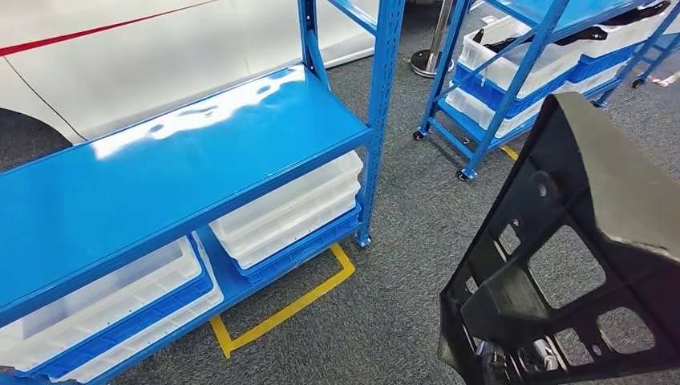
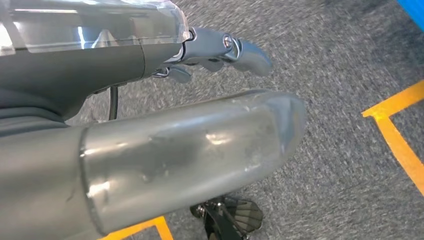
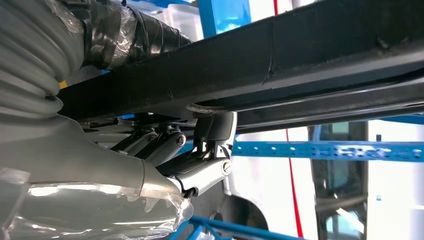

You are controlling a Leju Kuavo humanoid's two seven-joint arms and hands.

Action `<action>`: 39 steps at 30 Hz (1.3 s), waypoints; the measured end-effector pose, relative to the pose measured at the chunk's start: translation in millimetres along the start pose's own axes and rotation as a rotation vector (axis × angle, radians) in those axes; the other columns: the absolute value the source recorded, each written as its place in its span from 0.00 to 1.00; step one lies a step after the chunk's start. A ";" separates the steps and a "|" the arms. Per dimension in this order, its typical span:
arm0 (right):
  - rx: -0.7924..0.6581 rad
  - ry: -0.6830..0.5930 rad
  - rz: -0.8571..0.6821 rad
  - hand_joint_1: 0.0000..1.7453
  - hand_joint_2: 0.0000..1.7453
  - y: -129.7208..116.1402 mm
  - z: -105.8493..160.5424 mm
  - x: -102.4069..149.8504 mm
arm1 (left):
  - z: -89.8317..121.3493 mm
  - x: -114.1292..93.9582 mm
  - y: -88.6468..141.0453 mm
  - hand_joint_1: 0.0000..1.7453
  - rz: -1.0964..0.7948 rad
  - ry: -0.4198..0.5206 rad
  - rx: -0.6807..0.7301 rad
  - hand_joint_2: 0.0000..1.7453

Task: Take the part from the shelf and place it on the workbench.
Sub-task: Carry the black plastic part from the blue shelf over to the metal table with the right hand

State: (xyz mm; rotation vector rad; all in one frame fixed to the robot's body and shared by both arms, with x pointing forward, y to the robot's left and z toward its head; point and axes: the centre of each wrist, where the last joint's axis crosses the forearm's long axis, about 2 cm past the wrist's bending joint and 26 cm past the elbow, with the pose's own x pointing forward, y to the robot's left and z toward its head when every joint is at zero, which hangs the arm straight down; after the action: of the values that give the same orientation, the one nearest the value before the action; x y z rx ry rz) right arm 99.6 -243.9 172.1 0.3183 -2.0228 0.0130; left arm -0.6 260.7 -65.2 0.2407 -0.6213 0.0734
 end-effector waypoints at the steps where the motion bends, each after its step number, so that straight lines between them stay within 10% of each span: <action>1: 0.000 0.000 0.001 1.00 1.00 -0.2 -0.1 0.1 | 0.3 -0.5 0.2 0.00 0.000 0.001 0.000 0.00; 39: -0.001 0.023 0.007 1.00 1.00 -0.5 4.2 -0.4 | 2.6 -3.1 0.6 0.00 0.009 0.009 0.003 0.00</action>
State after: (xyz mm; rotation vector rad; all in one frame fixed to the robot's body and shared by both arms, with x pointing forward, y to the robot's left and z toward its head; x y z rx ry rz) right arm 96.2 -244.9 169.7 0.3094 -2.0010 0.0195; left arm -4.7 260.7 -64.9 0.2402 -0.6132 0.0838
